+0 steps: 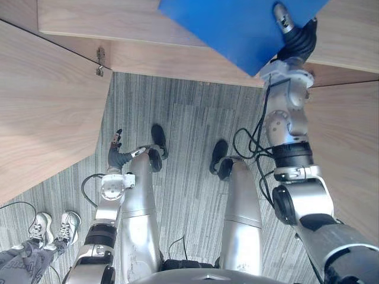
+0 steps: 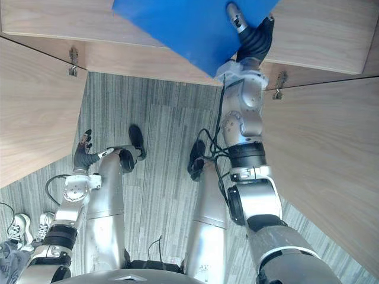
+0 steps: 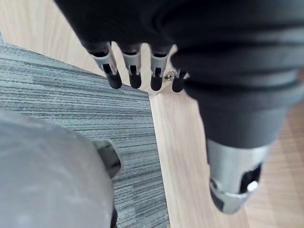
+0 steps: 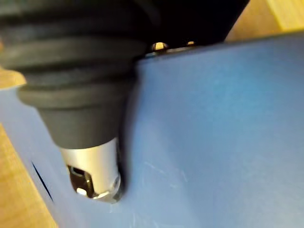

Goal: Walk over to the cabinet, pick up the folder, carry it to the office cabinet, place the folder inside the office cabinet, then close the office cabinet door

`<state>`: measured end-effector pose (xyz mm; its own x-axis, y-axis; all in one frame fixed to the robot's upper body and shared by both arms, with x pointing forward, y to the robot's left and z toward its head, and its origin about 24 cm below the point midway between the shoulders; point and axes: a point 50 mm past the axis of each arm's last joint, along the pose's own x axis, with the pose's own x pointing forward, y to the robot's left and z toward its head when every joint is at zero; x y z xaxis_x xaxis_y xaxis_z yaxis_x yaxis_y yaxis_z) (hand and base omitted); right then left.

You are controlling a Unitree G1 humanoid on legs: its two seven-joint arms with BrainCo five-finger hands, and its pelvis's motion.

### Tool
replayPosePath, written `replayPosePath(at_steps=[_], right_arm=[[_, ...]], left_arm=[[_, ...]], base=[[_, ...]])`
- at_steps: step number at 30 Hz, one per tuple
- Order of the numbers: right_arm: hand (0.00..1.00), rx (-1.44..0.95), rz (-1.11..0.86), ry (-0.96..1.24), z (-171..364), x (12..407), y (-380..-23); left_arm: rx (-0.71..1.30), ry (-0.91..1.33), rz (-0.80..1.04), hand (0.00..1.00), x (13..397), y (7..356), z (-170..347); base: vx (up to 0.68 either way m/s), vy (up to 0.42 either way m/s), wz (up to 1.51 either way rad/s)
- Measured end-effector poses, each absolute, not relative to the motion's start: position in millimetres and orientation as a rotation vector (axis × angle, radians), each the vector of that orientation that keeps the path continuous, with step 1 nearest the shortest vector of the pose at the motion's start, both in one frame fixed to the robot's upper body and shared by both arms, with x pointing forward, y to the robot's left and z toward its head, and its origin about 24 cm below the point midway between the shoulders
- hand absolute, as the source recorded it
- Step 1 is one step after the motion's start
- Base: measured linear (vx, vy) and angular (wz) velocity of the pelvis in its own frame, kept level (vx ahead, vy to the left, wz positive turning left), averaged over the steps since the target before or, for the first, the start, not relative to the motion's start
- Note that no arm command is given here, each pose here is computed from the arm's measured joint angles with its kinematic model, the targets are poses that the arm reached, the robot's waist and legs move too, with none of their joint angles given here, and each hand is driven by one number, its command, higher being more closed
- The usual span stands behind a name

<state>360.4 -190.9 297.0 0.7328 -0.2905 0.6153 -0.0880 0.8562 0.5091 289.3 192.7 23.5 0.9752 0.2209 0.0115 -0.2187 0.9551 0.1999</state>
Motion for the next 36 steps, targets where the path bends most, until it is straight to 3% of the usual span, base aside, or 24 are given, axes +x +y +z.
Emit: replayPosePath(at_steps=[10, 27, 28, 36], right_arm=[[1.0, 0.744, -0.231, -0.75, 311, 362, -218], [1.0, 1.177, -0.401, -0.587, 291, 376, -228], [0.0, 1.196, -0.408, -0.582, 293, 376, -226], [0.0, 1.254, -0.394, -0.545, 306, 382, -211]], left_arm=[[0.12, 0.034, 0.248, 0.0, 288, 185, 18], [0.092, 0.178, 0.349, 0.0, 280, 190, -12], [0.092, 0.183, 0.353, 0.0, 280, 191, -13], [0.084, 0.225, 0.379, 0.0, 282, 190, -18]], base=[[0.01, -0.016, 0.01], [0.0, -0.007, 0.01], [0.0, 0.0, 0.0], [0.0, -0.004, 0.01]])
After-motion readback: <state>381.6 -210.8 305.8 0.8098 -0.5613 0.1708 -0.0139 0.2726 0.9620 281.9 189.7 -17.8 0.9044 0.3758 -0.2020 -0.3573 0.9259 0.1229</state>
